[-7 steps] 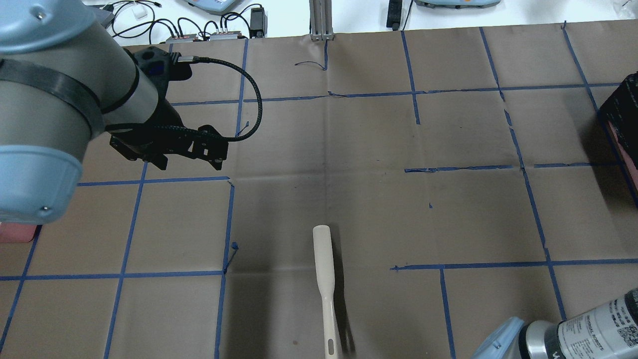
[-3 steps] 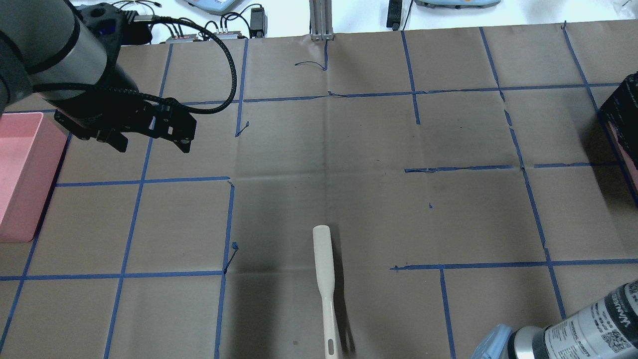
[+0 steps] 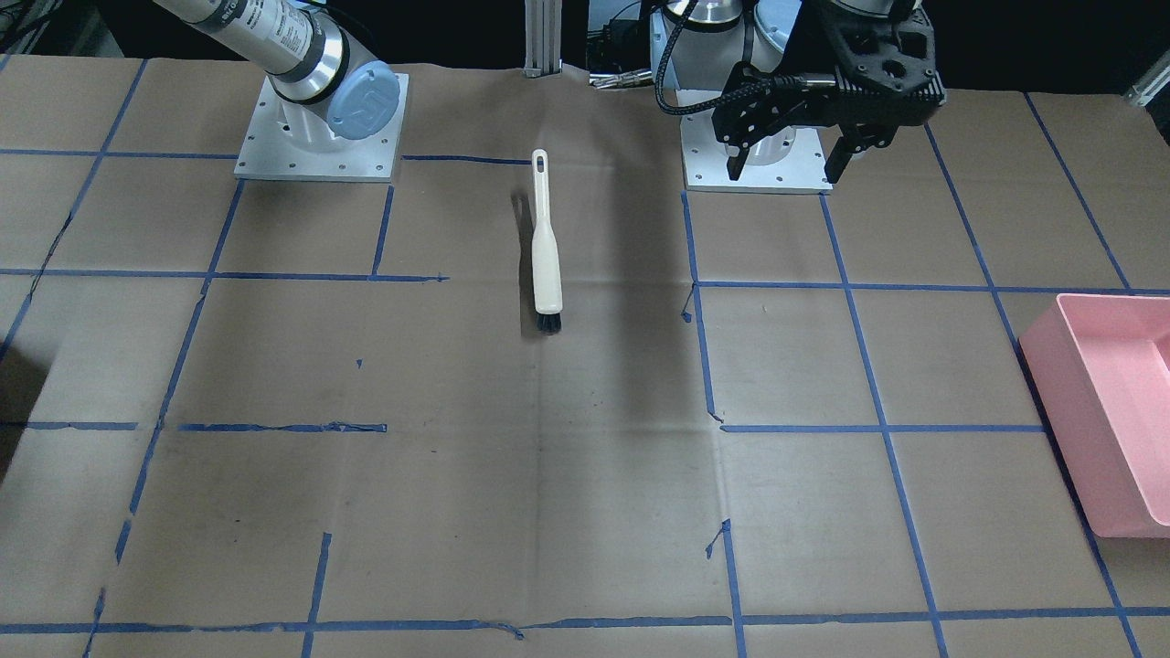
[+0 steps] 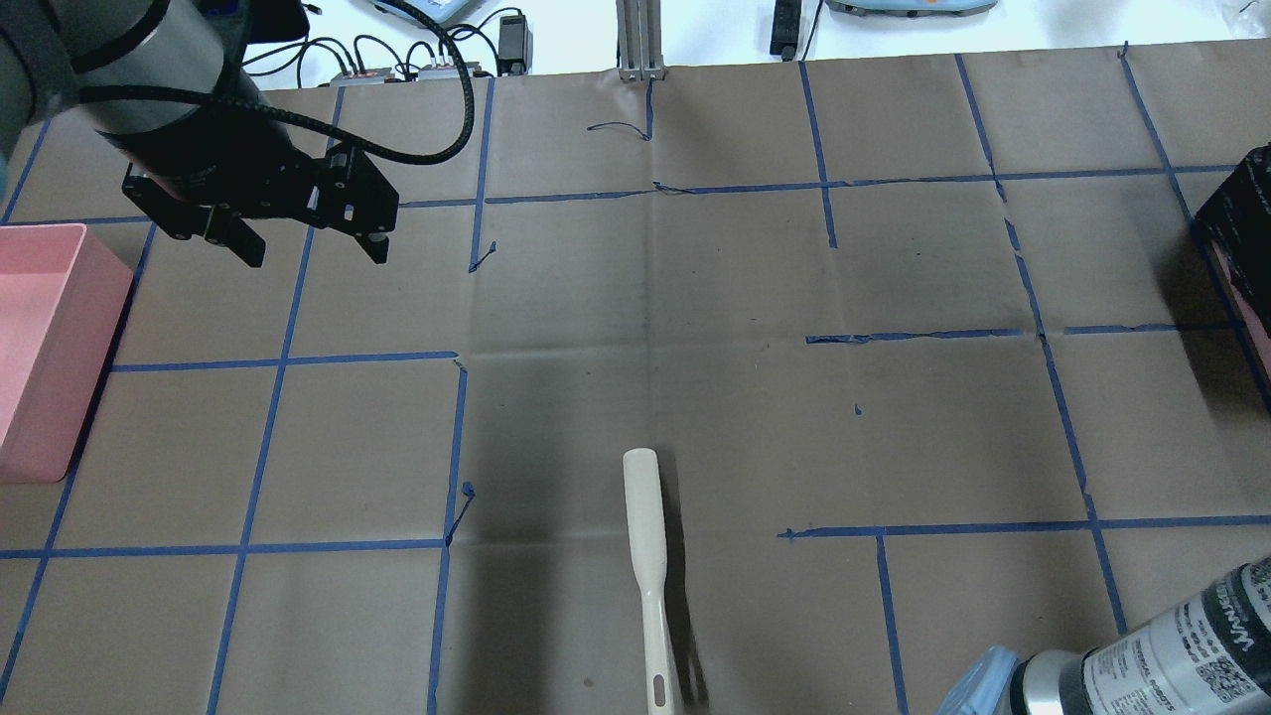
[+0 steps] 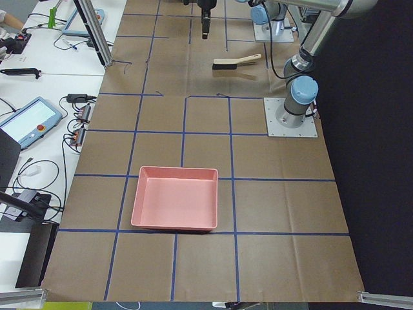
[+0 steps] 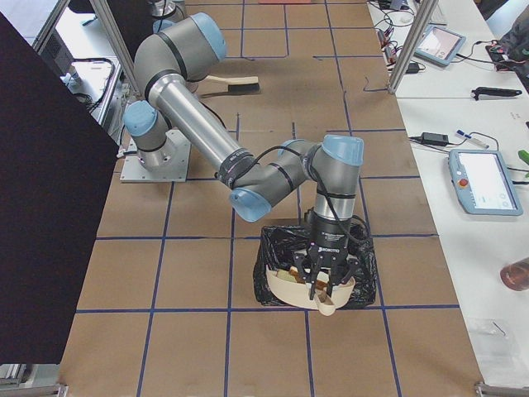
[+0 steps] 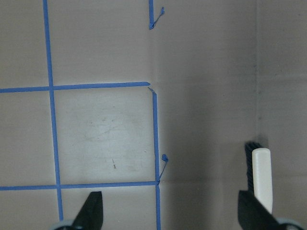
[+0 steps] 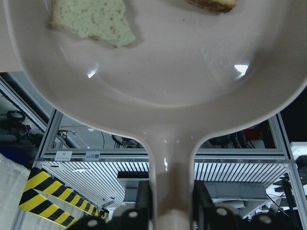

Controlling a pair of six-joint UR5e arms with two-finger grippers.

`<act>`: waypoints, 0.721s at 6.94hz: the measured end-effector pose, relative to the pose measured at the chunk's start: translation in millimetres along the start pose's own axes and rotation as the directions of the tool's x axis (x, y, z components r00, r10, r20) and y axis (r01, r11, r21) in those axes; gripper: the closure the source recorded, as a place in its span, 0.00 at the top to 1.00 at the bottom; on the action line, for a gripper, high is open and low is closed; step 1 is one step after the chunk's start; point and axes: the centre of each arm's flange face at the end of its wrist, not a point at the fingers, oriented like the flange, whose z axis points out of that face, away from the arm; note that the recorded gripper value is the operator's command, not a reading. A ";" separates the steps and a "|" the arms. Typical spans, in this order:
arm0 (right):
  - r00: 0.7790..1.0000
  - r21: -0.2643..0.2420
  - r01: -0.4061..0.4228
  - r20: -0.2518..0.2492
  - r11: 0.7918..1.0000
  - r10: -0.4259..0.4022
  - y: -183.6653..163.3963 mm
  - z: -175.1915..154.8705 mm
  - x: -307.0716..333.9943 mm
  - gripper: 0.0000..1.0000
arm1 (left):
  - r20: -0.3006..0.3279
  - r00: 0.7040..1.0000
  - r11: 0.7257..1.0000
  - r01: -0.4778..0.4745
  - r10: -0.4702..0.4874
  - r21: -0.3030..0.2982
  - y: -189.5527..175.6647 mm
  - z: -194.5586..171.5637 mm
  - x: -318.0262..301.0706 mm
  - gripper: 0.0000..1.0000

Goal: Sweep and dump trash in nearest bin
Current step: 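Tip the dustpan further with the right gripper to pour out the trash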

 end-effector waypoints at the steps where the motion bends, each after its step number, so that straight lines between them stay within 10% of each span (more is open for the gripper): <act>1: 1.000 -0.029 0.011 -0.004 1.000 -0.011 -16.0 -8.7 4.9 0.05 | -0.002 1.000 1.000 0.024 -0.024 0.001 -1.1 0.8 0.4 1.00; 5: 0.999 -0.113 -0.044 -0.033 0.993 0.040 -17.8 -32.8 4.1 0.06 | -0.004 1.000 0.999 0.002 -0.002 0.043 -11.7 3.3 -0.1 1.00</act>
